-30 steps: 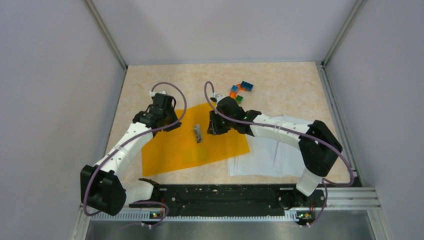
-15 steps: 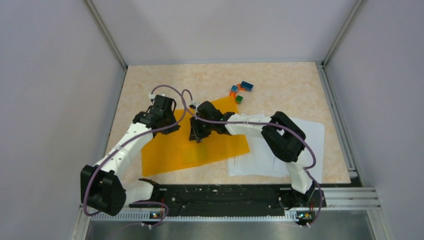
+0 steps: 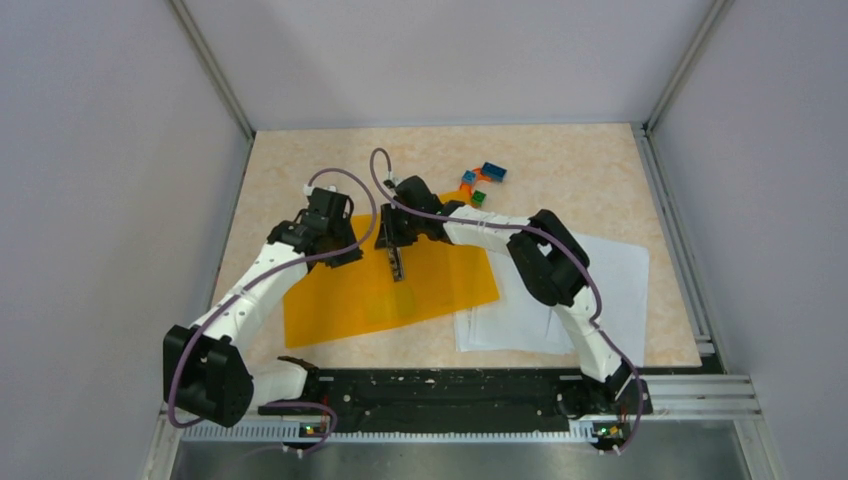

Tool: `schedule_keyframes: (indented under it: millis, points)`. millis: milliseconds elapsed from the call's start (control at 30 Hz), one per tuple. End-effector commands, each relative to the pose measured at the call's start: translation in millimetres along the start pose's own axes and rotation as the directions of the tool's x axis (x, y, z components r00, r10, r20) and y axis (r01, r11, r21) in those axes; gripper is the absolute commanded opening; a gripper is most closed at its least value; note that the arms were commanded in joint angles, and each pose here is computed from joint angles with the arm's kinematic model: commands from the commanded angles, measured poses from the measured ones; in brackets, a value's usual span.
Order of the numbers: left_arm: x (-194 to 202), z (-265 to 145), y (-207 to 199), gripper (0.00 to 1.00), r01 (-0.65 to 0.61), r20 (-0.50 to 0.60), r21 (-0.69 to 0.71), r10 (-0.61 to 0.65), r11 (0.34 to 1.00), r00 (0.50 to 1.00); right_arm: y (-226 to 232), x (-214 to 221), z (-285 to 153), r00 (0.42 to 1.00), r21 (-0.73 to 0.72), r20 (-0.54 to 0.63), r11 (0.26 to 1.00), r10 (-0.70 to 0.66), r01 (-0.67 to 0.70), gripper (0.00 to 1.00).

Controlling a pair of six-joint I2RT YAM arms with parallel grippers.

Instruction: Put the files into the folder

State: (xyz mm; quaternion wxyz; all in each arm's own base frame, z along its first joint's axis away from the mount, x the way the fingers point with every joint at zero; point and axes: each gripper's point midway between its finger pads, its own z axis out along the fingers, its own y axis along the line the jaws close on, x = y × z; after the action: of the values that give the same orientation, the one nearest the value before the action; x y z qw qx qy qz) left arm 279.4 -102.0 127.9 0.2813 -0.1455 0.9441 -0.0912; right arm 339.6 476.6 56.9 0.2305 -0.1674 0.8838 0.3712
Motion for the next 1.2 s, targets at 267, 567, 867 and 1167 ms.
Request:
schedule_keyframes:
  millis: [267, 567, 867, 1167]
  points:
    - [-8, 11, -33, 0.39, -0.012, 0.002, 0.121, 0.012, 0.993, 1.000, 42, -56, -40, 0.993, -0.036, 0.116, 0.999, -0.029, 0.034, 0.50]
    - [0, 29, -50, 0.42, -0.029, -0.015, 0.117, 0.031, 0.993, 0.999, 30, -69, -122, 0.974, 0.118, 0.217, 0.992, -0.064, 0.038, 0.70]
    - [-1, 63, -61, 0.45, -0.107, -0.026, 0.071, 0.109, 0.992, 0.994, -71, -8, -194, 0.970, 0.403, 0.241, 0.912, -0.029, -0.073, 0.79]
    - [-17, 85, -64, 0.50, -0.140, -0.010, -0.004, 0.140, 0.990, 0.990, -104, 27, -207, 0.974, 0.464, 0.228, 0.879, 0.001, -0.109, 0.80]
